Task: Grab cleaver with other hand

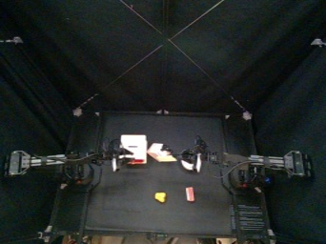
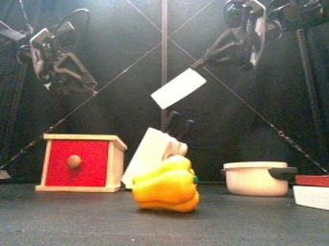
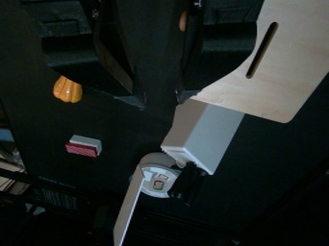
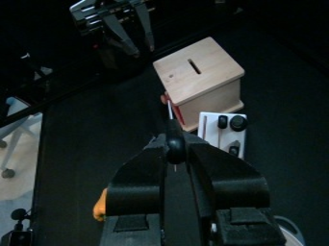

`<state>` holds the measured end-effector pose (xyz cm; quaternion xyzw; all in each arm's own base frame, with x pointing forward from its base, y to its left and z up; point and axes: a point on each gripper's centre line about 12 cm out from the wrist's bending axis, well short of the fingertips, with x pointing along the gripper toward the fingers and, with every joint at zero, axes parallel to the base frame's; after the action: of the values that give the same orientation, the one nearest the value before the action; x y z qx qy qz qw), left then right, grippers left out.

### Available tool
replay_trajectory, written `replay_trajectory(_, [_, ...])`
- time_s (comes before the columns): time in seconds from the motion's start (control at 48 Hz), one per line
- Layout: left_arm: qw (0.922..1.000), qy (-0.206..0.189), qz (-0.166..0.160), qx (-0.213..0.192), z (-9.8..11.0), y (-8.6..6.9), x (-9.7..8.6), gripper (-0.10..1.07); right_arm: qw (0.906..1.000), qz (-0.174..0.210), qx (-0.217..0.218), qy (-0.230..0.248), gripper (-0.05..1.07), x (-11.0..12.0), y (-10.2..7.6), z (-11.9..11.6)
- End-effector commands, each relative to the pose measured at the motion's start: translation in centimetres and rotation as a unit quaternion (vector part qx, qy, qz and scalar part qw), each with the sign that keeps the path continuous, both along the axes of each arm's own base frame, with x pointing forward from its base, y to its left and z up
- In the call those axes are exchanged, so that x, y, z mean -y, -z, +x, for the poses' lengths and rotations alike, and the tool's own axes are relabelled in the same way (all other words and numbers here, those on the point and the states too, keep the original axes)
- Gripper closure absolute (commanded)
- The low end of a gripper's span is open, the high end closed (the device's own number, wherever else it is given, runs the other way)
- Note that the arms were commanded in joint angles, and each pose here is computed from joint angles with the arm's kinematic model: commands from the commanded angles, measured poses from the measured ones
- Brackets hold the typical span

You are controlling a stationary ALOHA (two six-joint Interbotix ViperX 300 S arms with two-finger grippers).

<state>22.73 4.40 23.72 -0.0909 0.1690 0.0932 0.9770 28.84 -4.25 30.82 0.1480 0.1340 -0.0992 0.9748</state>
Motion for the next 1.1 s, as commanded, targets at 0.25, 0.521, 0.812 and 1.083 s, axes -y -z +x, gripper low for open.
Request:
replay_trajectory(0.25, [0.9908, 0.118, 0.05, 0.044, 1.0, -1.9, 2.7, 0.24, 0.9967, 0.001, 0.059, -0.055, 0.57, -2.0, 0.8, 0.2])
replay_trajectory(0.521, [0.9737, 0.201, 0.068, 0.083, 1.5, -2.0, 5.1, 0.24, 0.9878, 0.015, 0.118, -0.1, 0.57, -3.6, 2.1, -0.2])
replay_trajectory(0.812, [0.9678, 0.204, 0.058, 0.136, 3.6, -2.1, 5.7, 0.24, 0.9769, 0.014, 0.167, -0.133, 0.57, -4.6, 2.0, -0.1])
replay_trajectory(1.083, [0.9636, 0.183, 0.076, 0.179, 5.0, -2.0, 5.9, 0.23, 0.9771, 0.013, 0.166, -0.132, 0.57, -4.6, 2.1, -0.2])
